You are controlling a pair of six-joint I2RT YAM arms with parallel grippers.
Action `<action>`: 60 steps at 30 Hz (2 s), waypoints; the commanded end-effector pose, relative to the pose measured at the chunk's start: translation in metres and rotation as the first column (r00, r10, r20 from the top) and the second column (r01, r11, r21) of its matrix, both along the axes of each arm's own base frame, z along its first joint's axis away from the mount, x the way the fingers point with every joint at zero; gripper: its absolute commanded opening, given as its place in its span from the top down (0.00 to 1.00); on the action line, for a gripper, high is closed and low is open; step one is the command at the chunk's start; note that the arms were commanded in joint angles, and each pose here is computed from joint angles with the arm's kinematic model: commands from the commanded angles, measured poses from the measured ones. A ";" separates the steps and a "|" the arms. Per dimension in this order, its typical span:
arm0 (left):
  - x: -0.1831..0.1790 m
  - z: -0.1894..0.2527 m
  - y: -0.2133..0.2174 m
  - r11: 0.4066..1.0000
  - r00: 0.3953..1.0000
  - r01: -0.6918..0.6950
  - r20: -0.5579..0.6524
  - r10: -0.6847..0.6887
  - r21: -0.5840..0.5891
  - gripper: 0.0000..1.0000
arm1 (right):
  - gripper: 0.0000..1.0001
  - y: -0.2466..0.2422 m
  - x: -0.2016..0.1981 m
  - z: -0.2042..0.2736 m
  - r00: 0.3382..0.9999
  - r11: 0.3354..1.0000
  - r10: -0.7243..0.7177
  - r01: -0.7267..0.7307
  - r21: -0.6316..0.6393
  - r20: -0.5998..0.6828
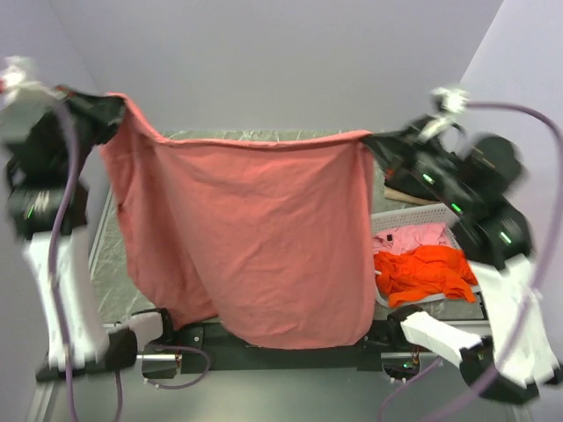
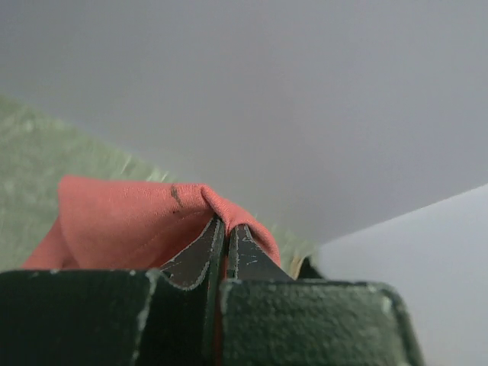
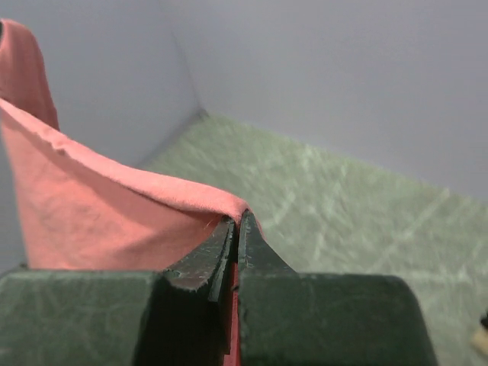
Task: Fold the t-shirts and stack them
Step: Flatten the tshirt out
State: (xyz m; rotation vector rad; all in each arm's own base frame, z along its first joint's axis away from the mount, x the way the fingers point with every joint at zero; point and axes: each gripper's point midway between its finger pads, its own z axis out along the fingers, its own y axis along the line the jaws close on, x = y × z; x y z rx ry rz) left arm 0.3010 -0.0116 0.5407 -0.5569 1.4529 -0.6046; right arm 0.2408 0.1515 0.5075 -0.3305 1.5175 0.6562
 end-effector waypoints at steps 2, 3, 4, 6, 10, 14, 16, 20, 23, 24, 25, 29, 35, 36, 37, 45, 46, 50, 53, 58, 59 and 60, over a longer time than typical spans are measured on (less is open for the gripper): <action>0.084 -0.064 -0.010 0.990 0.981 0.139 -0.135 -0.137 0.005 0.99 | 1.00 0.006 0.078 -0.050 0.989 0.988 -0.117 0.107 -0.108 -0.091; 0.091 -0.062 -0.010 0.989 0.982 0.147 -0.124 -0.144 0.015 0.99 | 1.00 0.011 0.098 -0.063 0.984 0.986 -0.128 0.112 -0.124 -0.124; 0.108 -0.070 -0.009 0.988 0.978 0.156 -0.140 -0.153 0.013 1.00 | 1.00 0.012 0.107 -0.061 0.983 0.985 -0.138 0.123 -0.121 -0.122; 0.117 -0.043 -0.011 0.984 0.981 0.175 -0.089 -0.172 0.034 0.99 | 1.00 0.019 0.130 -0.059 0.981 0.985 -0.141 0.126 -0.114 -0.136; 0.145 -0.017 -0.011 0.979 0.979 0.199 -0.052 -0.197 0.049 0.99 | 1.00 0.029 0.157 -0.040 0.983 0.987 -0.142 0.131 -0.096 -0.117; 0.137 0.022 -0.017 0.971 0.973 0.222 0.051 -0.227 0.087 0.99 | 1.00 0.034 0.169 -0.016 0.986 0.989 -0.138 0.131 -0.075 -0.095; 0.130 0.030 -0.019 0.968 0.969 0.225 0.076 -0.234 0.107 0.99 | 1.00 0.034 0.162 0.005 0.991 0.991 -0.123 0.120 -0.052 -0.062; 0.115 0.031 -0.020 0.966 0.971 0.216 0.073 -0.228 0.144 0.99 | 1.00 0.035 0.143 0.021 0.997 0.997 -0.072 0.071 -0.044 -0.026; 0.094 0.038 -0.018 0.965 0.975 0.192 0.080 -0.209 0.177 0.99 | 1.00 0.034 0.111 0.034 1.000 0.999 -0.019 0.019 -0.048 -0.003; 0.078 0.049 -0.019 0.966 0.974 0.175 0.108 -0.198 0.191 1.00 | 1.00 0.034 0.102 0.032 1.000 0.998 0.002 -0.003 -0.056 -0.012; 0.069 0.052 -0.019 0.966 0.975 0.167 0.116 -0.192 0.195 0.99 | 1.00 0.035 0.092 0.034 1.000 0.998 0.015 -0.015 -0.060 -0.008; 0.017 0.070 -0.024 0.973 0.972 0.122 0.174 -0.157 0.195 0.99 | 1.00 0.020 0.028 0.059 0.997 0.998 0.045 -0.042 -0.046 0.055; -0.081 0.096 -0.019 0.985 0.962 -0.006 0.270 -0.042 0.172 1.00 | 1.00 -0.001 -0.060 0.076 0.989 0.993 0.116 -0.118 0.020 0.091; -0.101 0.096 -0.019 0.986 0.960 -0.017 0.277 -0.031 0.169 0.99 | 1.00 -0.002 -0.069 0.075 0.988 0.991 0.130 -0.133 0.026 0.081; -0.117 0.104 -0.016 0.985 0.953 -0.044 0.304 -0.009 0.167 0.99 | 1.00 -0.005 -0.086 0.076 0.986 0.987 0.150 -0.154 0.047 0.076; -0.168 0.132 -0.014 0.985 0.905 -0.088 0.425 0.018 0.145 0.99 | 1.00 -0.021 -0.120 0.072 0.991 0.980 0.134 -0.137 0.144 0.028; -0.148 0.119 -0.015 0.987 0.923 -0.072 0.385 0.010 0.147 1.00 | 1.00 -0.022 -0.117 0.069 0.993 0.982 0.119 -0.121 0.148 0.022; -0.087 0.086 -0.024 0.982 0.956 0.012 0.285 -0.067 0.191 1.00 | 1.00 -0.021 -0.086 0.048 0.998 0.991 0.053 -0.050 0.122 -0.029; -0.027 0.044 -0.027 0.973 0.983 0.080 0.143 -0.113 0.218 0.99 | 1.00 -0.013 -0.050 0.024 0.997 0.997 0.012 -0.006 0.071 -0.072; 0.073 -0.071 -0.017 0.948 0.985 0.149 -0.127 -0.117 0.280 0.99 | 1.00 0.013 0.041 -0.066 0.976 0.996 -0.053 0.038 -0.075 -0.212; 0.088 -0.090 -0.015 0.945 0.978 0.162 -0.172 -0.115 0.286 1.00 | 1.00 0.017 0.056 -0.085 0.971 0.993 -0.064 0.039 -0.109 -0.231; 0.116 -0.126 -0.014 0.941 0.959 0.194 -0.256 -0.122 0.278 0.99 | 1.00 0.021 0.074 -0.106 0.964 0.990 -0.078 0.044 -0.136 -0.255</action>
